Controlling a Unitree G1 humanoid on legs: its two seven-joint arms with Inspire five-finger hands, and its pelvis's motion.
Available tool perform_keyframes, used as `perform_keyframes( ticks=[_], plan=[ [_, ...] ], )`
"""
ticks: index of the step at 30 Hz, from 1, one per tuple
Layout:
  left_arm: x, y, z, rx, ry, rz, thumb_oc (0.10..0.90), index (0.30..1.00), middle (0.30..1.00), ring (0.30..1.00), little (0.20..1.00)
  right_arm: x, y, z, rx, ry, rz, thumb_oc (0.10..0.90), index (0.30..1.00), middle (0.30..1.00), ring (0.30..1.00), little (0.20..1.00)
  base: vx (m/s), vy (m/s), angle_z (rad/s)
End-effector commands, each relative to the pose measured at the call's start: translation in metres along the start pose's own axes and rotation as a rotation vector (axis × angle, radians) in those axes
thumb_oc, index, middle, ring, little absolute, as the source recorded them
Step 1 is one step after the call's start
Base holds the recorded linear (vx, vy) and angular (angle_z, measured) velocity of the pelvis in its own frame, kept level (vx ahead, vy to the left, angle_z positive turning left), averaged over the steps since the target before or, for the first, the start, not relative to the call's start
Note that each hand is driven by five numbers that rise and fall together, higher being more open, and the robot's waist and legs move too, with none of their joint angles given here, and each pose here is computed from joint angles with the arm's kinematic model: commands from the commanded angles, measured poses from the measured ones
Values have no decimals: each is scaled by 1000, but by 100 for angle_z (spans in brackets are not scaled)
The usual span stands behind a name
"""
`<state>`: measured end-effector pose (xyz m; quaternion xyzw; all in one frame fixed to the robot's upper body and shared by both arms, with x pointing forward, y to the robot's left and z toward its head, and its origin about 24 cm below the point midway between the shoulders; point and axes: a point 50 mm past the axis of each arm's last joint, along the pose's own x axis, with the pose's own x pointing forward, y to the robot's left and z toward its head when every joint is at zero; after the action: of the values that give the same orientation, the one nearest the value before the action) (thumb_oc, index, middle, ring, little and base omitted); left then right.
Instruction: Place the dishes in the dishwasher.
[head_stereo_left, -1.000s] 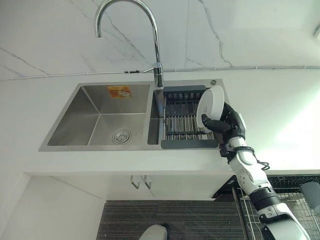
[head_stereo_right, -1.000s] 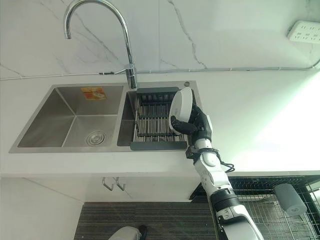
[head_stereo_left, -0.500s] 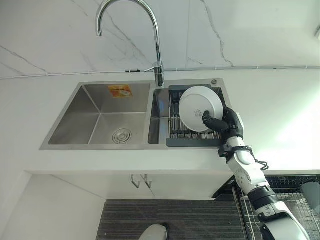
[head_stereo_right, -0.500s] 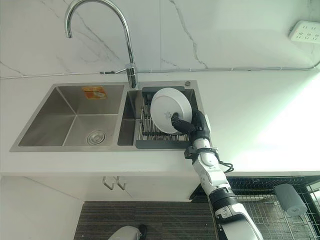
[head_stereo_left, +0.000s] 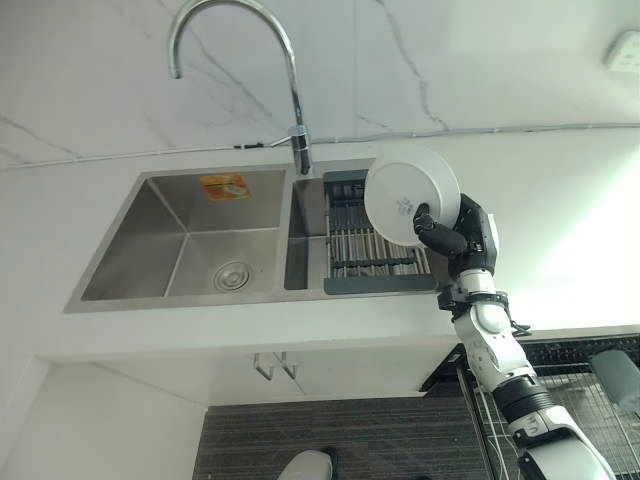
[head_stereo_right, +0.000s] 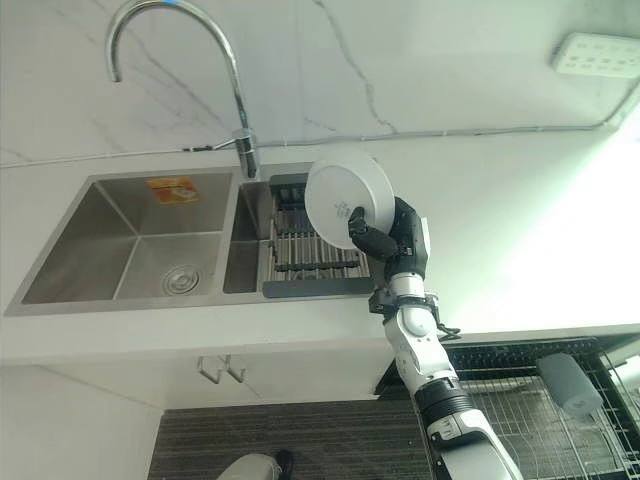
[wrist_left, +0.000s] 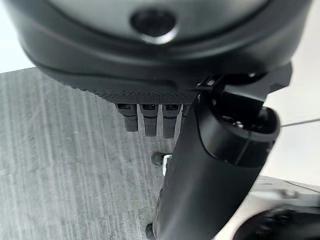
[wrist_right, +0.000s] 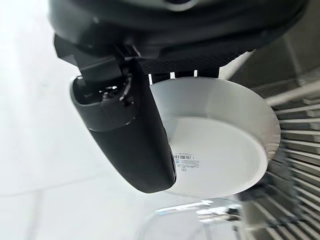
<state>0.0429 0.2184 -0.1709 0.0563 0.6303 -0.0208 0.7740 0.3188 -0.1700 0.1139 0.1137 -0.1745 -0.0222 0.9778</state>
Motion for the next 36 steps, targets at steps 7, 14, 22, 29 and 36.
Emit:
perform_keyframes(
  ticks=[7,14,22,29,36],
  plan=[
    [0,10,1,90,51,21,800,900,900,900,900,-2,-1,112,265,-605,22,400,300,300,300,300,-109,-97,-62],
    [1,6,6,93,45,15,800,900,900,900,900,-23,-41,126,257,-663,-87,400,300,300,300,300,-46,-59,-49],
    [2,1,13,131,25,-13,800,900,900,900,900,-44,-89,128,202,-636,-219,400,300,300,300,300,-23,-44,-50],
    [2,0,20,101,23,-19,800,900,900,900,900,-54,-115,109,145,-533,-317,400,300,300,300,300,-12,-12,-27],
    [1,4,17,82,25,-23,800,900,900,900,900,-51,-115,88,55,-382,-313,400,300,300,300,300,7,11,13]
  ],
)
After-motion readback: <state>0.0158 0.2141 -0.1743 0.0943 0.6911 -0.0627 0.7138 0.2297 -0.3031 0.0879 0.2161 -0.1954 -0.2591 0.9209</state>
